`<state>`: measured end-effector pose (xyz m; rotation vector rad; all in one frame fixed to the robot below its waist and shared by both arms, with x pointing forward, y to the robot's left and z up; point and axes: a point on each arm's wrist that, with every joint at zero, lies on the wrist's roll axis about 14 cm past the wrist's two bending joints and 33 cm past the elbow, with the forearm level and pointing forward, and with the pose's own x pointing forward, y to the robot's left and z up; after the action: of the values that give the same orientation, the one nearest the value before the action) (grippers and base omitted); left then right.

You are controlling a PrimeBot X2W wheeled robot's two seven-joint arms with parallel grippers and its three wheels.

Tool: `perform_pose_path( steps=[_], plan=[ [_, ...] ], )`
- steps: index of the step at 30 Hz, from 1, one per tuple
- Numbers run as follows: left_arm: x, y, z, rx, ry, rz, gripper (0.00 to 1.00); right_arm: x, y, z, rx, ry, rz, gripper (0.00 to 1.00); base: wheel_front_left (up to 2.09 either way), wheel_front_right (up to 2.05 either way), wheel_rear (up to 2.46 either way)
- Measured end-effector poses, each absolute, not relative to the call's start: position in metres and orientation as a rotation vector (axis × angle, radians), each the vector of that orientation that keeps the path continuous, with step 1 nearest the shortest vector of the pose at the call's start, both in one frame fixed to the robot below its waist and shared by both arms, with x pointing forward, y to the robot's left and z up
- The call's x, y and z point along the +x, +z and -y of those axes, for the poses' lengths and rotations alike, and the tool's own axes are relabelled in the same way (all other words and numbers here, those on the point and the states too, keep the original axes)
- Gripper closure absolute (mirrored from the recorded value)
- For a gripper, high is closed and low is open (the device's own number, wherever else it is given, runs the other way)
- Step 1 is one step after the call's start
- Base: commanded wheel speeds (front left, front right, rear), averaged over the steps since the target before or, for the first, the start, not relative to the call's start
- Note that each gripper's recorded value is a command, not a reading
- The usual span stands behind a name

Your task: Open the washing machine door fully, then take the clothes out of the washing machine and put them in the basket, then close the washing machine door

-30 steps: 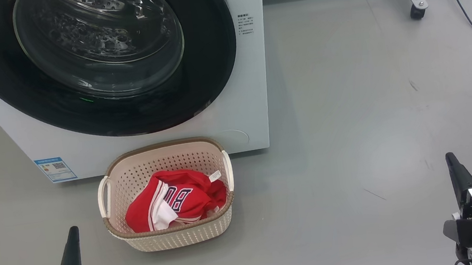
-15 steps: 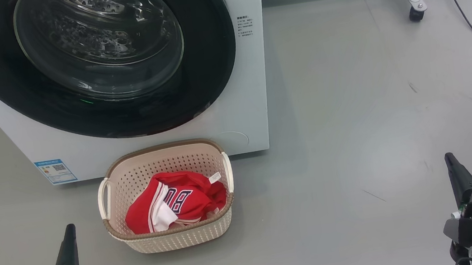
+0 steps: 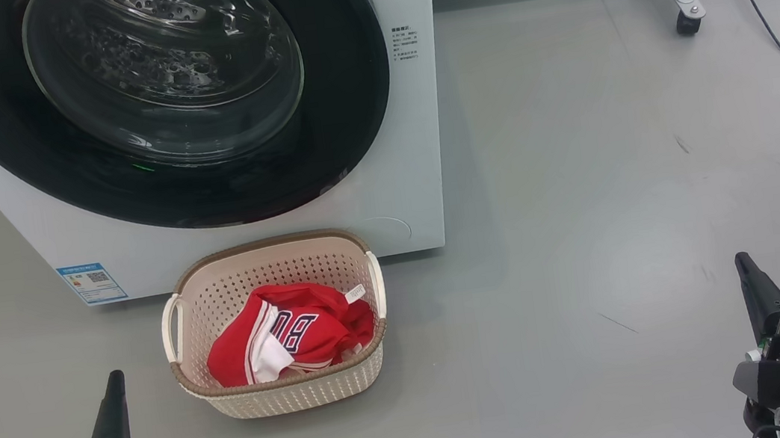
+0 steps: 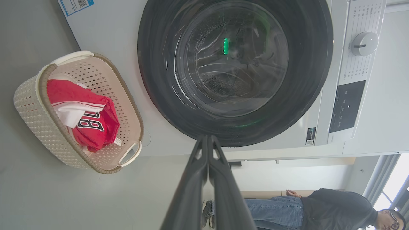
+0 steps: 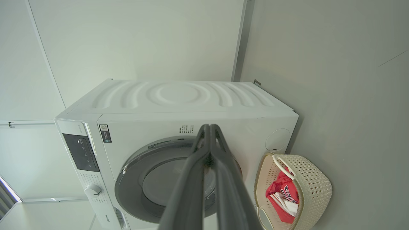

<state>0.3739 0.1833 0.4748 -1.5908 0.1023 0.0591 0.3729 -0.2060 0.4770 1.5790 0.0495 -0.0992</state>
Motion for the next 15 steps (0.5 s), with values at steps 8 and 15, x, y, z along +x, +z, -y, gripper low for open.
perform_pose_path(
  steps=[8, 15],
  plan=[
    [0.3741, 0.4750, -0.1834, -1.591, 0.059, -0.102, 1.00, 0.3729, 0.4771, 0.2061, 1.579, -0.099, -0.049, 1.00, 0.00, 0.00, 0.00],
    [0.3741, 0.4749, -0.1836, -1.591, 0.060, -0.101, 1.00, 0.3729, 0.4770, 0.2061, 1.579, -0.100, -0.049, 1.00, 0.00, 0.00, 0.00]
  ],
)
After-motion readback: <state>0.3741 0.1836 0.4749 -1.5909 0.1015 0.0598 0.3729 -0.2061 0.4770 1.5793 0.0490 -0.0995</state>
